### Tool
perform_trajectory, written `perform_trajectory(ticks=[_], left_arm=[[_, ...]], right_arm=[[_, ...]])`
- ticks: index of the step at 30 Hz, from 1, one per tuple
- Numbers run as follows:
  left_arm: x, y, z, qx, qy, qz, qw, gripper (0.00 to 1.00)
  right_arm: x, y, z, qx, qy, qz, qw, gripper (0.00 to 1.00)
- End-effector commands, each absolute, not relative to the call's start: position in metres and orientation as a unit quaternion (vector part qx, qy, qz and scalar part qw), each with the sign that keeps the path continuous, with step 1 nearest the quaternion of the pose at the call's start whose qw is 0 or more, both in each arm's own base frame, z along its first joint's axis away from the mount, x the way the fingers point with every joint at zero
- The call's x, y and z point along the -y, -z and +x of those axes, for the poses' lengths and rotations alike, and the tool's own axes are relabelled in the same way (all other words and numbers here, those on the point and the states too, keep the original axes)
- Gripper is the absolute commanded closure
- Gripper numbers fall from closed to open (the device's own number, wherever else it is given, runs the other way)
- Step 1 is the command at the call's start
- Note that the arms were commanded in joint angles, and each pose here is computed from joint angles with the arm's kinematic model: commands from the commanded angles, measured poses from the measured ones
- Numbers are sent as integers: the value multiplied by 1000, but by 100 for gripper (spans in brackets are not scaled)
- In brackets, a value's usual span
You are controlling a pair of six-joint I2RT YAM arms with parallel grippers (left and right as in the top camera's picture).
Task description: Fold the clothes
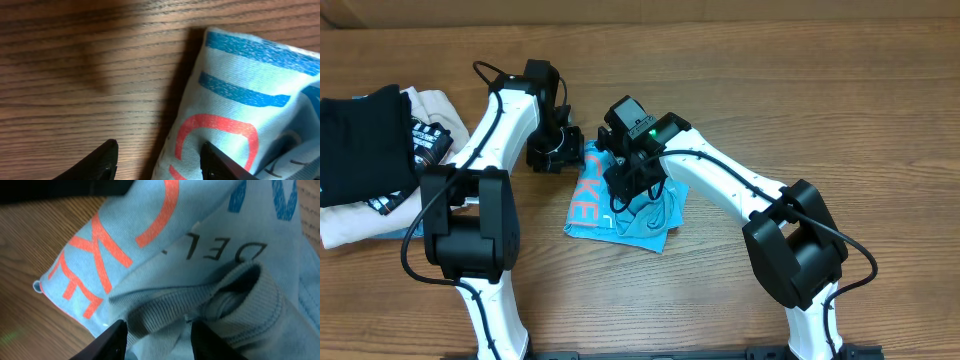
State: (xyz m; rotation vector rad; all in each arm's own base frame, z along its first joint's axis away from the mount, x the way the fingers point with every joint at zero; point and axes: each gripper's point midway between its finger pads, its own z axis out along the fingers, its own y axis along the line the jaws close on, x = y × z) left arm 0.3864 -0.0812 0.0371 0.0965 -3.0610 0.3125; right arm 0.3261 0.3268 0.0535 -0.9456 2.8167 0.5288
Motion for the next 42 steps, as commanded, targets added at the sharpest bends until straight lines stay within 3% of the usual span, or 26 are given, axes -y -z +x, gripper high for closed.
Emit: perform_trajectory(ticks=[1,4,5,7,23,28,35,42], left_arm=[[95,-37,385,993,-114,8,33,43],[98,-37,385,993,-114,4,34,43],[99,-37,384,993,-114,3,34,43],[99,-37,384,993,-114,3,34,43],[95,-36,385,994,-103,3,32,41],[95,-36,385,994,-100,3,31,40],[94,-36,385,995,-100,3,32,39],[94,-36,385,995,-100,3,31,40]], right_arm=[[-322,-54,331,-935,-160,-309,71,55],[-299,-49,348,-947,-87,-295,94,55],[-272,-48,366,-963,-17,-244,117,55],[-253,-48,375,-969,18,-213,125,55],[-179,-49,402,-986,37,-129,98,54],[-188,-74,394,-986,16,-131,102,54],[-205,-147,407,-976,-51,-95,190,54],[-257,-147,376,-961,-186,-158,131,54]])
